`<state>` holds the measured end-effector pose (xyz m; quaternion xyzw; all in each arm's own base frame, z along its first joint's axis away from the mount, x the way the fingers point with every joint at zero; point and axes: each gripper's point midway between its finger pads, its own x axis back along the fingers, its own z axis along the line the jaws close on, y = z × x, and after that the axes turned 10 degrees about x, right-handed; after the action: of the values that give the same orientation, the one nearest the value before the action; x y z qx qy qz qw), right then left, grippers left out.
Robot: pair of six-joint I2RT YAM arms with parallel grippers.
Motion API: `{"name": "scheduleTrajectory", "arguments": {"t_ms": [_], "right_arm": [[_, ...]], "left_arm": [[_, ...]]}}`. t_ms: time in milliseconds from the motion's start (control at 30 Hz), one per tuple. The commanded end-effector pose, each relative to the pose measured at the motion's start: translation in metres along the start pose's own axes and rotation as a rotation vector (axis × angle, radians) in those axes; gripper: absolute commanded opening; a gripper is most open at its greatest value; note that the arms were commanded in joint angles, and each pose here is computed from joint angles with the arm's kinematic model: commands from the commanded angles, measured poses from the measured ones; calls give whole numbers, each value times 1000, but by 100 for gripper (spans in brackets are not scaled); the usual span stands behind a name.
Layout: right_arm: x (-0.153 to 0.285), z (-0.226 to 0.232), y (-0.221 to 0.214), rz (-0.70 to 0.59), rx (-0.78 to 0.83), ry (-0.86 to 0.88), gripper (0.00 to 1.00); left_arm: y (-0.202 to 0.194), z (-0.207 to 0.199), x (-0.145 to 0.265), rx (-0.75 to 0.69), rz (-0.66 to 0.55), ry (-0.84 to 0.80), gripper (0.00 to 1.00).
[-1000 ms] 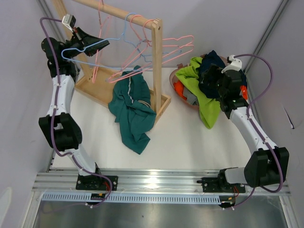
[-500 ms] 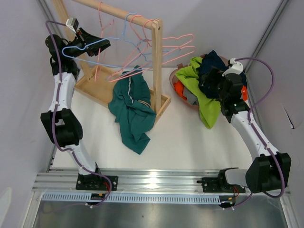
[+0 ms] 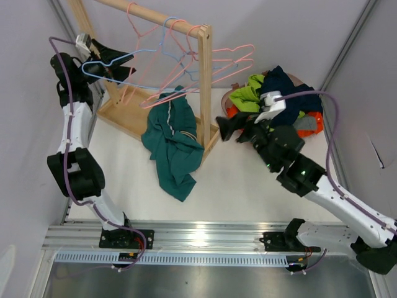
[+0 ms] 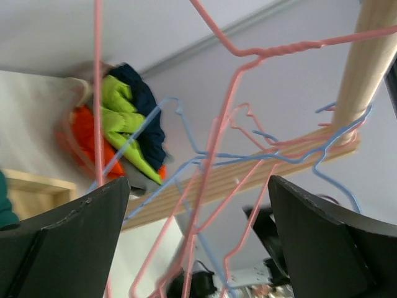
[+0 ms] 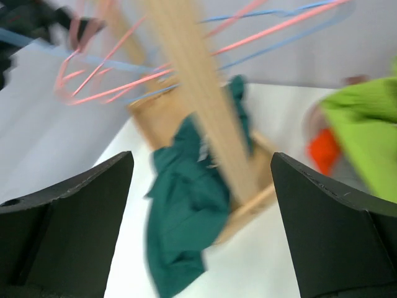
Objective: Remove the shorts from the hanger
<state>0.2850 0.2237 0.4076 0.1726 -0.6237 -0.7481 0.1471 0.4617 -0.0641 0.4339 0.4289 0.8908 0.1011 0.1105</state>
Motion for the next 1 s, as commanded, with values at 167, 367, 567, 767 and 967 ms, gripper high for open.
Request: {"name": "scheduleTrajectory", "arguments": {"t_ms": [167,367,567,767,967], "right_arm": [[-17,104,-88,223,70,66,100],[-53,136,-154,342,150,100,99],[-104,123,-193,402,210,32,99],[-139,93,-231,447,286,-58,99],[-162,70,-268,508,299,-97,99]], "left_arm": [[9,29,50,-253,-243,429,99],[-2,49,84,-330,-358,607,99],[-27,34,99,-381,-409,592,99],[-49,5,115,-456,-466,573,99],[-61,-4,124,-486,-505,571,99]]}}
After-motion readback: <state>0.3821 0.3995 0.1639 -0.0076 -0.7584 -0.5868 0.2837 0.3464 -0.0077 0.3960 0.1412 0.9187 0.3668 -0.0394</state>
